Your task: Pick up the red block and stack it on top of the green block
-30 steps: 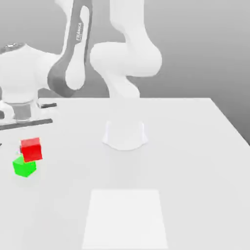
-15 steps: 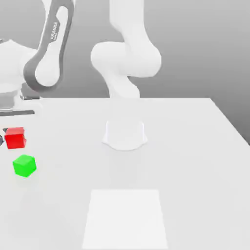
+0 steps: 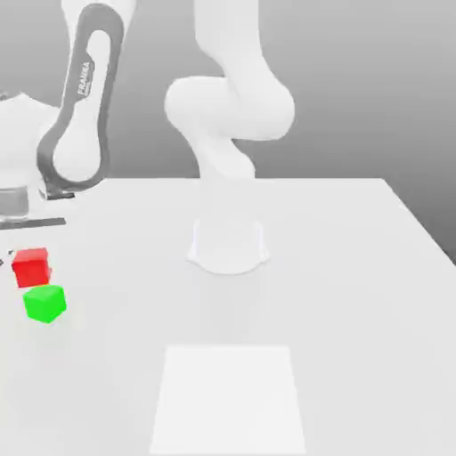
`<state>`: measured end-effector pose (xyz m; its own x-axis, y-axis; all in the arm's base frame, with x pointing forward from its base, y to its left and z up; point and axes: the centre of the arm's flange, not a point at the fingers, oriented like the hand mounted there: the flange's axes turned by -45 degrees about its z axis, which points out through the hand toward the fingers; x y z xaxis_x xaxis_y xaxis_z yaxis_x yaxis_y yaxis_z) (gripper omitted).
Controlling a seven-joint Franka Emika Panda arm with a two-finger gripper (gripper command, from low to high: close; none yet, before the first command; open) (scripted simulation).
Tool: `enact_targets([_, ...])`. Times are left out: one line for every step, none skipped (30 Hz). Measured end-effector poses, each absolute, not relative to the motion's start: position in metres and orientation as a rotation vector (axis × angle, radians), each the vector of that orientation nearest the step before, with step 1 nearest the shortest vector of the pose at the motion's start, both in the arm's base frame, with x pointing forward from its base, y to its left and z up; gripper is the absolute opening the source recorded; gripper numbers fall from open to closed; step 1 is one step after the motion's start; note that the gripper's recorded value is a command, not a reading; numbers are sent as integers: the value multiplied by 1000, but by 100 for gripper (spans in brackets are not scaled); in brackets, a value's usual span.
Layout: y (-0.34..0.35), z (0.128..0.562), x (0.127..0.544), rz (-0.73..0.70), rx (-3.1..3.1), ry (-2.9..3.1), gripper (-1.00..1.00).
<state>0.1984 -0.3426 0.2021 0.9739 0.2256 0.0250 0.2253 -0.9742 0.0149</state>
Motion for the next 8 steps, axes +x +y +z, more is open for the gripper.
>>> enact_targets([-342, 199, 198, 38, 3111, 355, -100])
enact_targets([-342, 196, 197, 34, 3113, 356, -100])
enact_targets([-341, 193, 197, 29, 3114, 356, -100])
enact_targets([-341, 190, 197, 24, 3116, 357, -100])
enact_targets([-340, 187, 196, 19, 3118, 359, -100])
enact_targets([-340, 183, 195, 13, 3119, 360, -100])
enact_targets([-339, 180, 195, 6, 3121, 362, -100])
enact_targets([-339, 179, 195, 3, 3122, 362, 100])
